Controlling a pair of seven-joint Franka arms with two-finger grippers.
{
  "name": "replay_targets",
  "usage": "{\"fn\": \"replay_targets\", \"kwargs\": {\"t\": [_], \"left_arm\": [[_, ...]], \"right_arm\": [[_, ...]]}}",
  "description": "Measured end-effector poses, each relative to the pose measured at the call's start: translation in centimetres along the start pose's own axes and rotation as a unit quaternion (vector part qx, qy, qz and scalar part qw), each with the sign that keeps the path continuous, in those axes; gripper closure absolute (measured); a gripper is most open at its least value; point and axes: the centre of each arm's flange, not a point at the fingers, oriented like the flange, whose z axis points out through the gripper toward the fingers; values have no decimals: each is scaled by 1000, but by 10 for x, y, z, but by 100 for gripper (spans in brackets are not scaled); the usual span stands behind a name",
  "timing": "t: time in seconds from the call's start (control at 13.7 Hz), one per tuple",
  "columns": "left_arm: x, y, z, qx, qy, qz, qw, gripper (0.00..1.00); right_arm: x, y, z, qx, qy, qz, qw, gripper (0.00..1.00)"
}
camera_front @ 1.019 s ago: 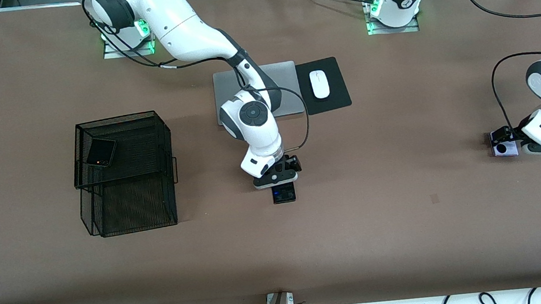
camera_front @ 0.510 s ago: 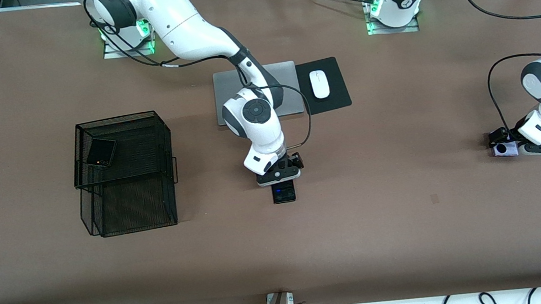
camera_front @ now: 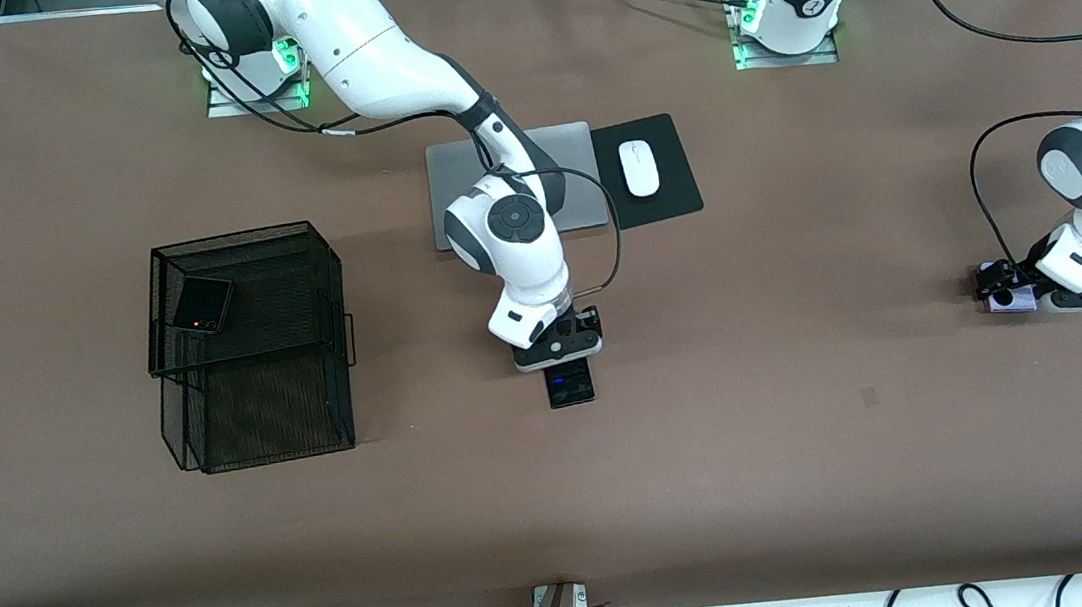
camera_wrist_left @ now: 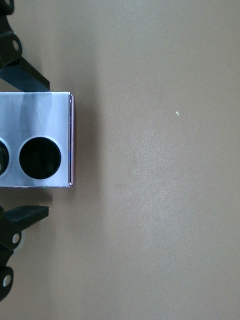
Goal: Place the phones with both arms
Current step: 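Grasp the tall phone with the right gripper while the left grasps the white phone, then carry the tall phone into the basket with the right gripper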
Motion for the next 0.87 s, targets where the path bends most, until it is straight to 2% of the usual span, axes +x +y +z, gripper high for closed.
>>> {"fn": "replay_targets", "kwargs": {"t": [0.22, 0.44, 0.58, 0.73, 0.87], "left_arm": [[-1, -3, 0, 2, 4, -3, 1000, 0], [-3, -7, 4, 2, 7, -7, 1000, 0], [-4, -8, 6, 2, 8, -9, 1000, 0], [-5, -10, 7, 3, 11, -11, 1000, 0], [-5, -10, 11, 3, 12, -12, 1000, 0]], "right_arm": [[2, 1, -3, -3, 0, -1, 1000, 19], [32, 28, -33, -48, -19, 14, 999, 19], [64, 51, -91, -64, -40, 40, 996, 20], [98, 90, -165, -69, -63, 72, 993, 21], [122, 145, -230, -75, -97, 80, 989, 21]]}}
